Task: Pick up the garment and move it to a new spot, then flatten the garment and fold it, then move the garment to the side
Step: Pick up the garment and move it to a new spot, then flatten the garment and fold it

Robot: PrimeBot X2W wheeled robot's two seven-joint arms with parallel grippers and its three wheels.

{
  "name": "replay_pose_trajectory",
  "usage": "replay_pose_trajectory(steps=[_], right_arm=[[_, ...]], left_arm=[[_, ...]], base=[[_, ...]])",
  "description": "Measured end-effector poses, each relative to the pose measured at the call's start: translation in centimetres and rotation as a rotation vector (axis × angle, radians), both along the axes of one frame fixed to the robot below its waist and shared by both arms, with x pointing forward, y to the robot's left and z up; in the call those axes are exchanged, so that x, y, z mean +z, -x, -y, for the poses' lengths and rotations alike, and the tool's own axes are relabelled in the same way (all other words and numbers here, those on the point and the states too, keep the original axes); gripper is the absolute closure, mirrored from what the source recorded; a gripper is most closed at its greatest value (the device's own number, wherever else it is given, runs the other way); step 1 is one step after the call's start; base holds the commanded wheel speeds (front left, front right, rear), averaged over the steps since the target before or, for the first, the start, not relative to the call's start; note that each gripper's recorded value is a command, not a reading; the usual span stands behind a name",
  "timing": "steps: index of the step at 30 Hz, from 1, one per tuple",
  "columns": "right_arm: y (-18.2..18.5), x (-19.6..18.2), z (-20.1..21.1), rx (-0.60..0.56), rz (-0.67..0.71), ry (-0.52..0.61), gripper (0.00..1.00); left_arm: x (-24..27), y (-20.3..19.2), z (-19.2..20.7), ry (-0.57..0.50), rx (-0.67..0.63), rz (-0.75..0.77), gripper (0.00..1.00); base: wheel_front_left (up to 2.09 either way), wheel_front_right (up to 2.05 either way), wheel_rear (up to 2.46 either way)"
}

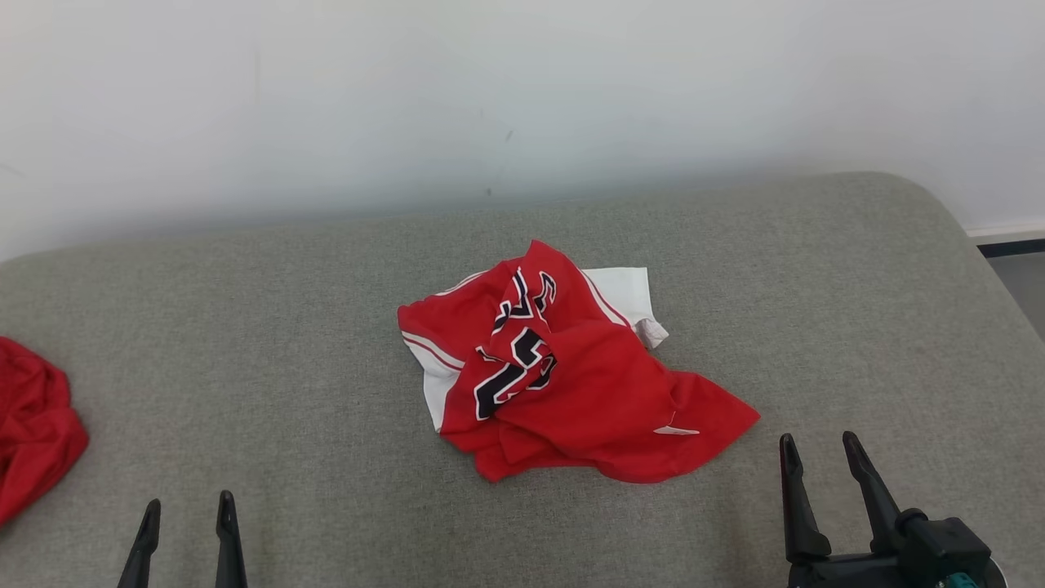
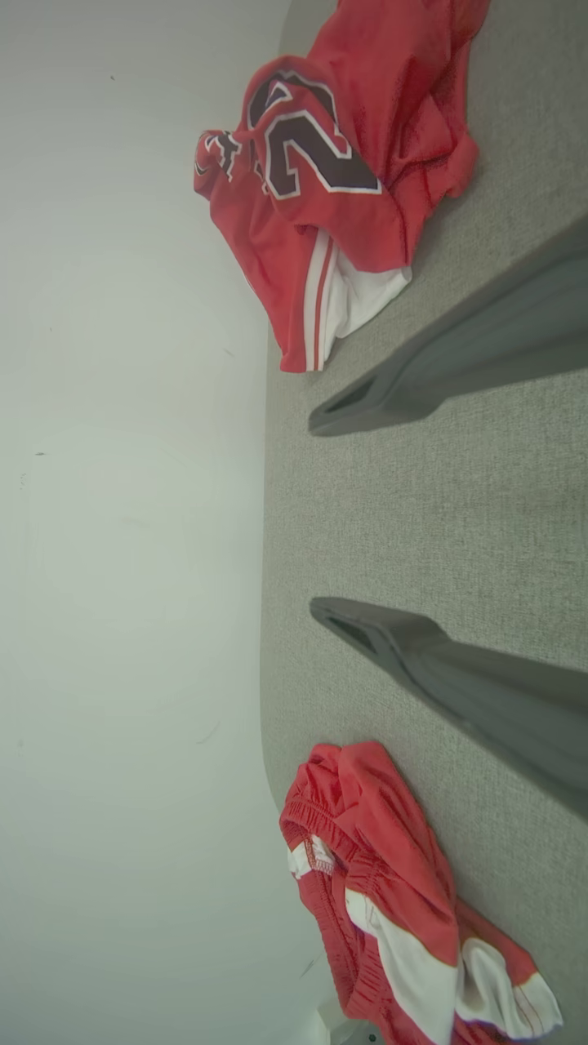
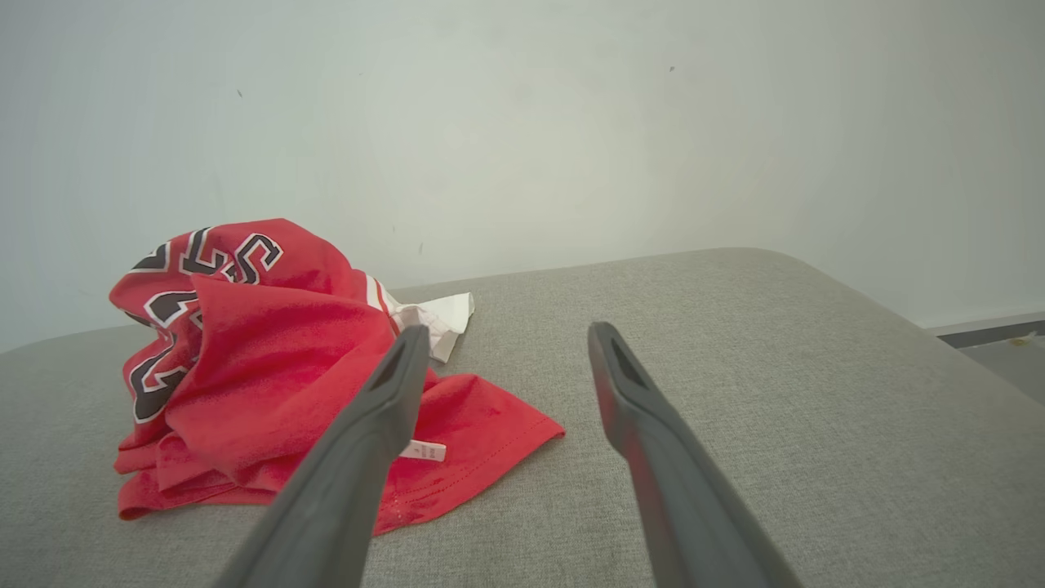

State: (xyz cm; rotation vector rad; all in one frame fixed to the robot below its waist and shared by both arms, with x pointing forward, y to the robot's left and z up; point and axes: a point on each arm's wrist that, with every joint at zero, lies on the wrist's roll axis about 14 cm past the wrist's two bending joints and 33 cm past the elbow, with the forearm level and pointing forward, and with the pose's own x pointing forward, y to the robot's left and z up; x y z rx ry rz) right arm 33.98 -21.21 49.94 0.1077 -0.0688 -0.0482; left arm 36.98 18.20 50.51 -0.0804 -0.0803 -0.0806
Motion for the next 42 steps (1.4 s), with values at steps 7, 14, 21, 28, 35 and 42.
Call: replay_pose_trajectory(steps=[7,14,21,28,35,42], right_arm=[[-0.23,0.0,-0.62,0.02,0.0,0.0,0.0],[-0.32,0.0,-0.93,0.03,0.0,0.0,0.0],[-0.37,-0.12,-1.08,0.034,-0.003,0.0,0.0],[-0.41,-0.22,-1.08,0.034,-0.007,0.0,0.0],[-0.4,-0.29,-1.09,0.034,-0.009,0.0,0.0],[-0.47,-0.41,-1.1,0.035,-0.013,0.0,0.0]], left_arm=[[0.02,0.34,-0.39,0.0,0.015,0.001,0.0],[0.02,0.52,-0.58,-0.003,0.023,0.0,0.0],[-0.16,0.52,-0.54,-0.005,0.022,-0.005,0.0],[-0.27,0.48,-0.5,-0.006,0.022,-0.008,0.0],[-0.33,0.44,-0.48,-0.007,0.022,-0.01,0.0],[-0.4,0.43,-0.49,-0.006,0.024,-0.012,0.0]], base=[[0.0,0.0,0.0],[0.0,0.0,0.0],[0.0,0.0,0.0],[0.0,0.0,0.0],[0.0,0.0,0.0],[0.0,0.0,0.0]])
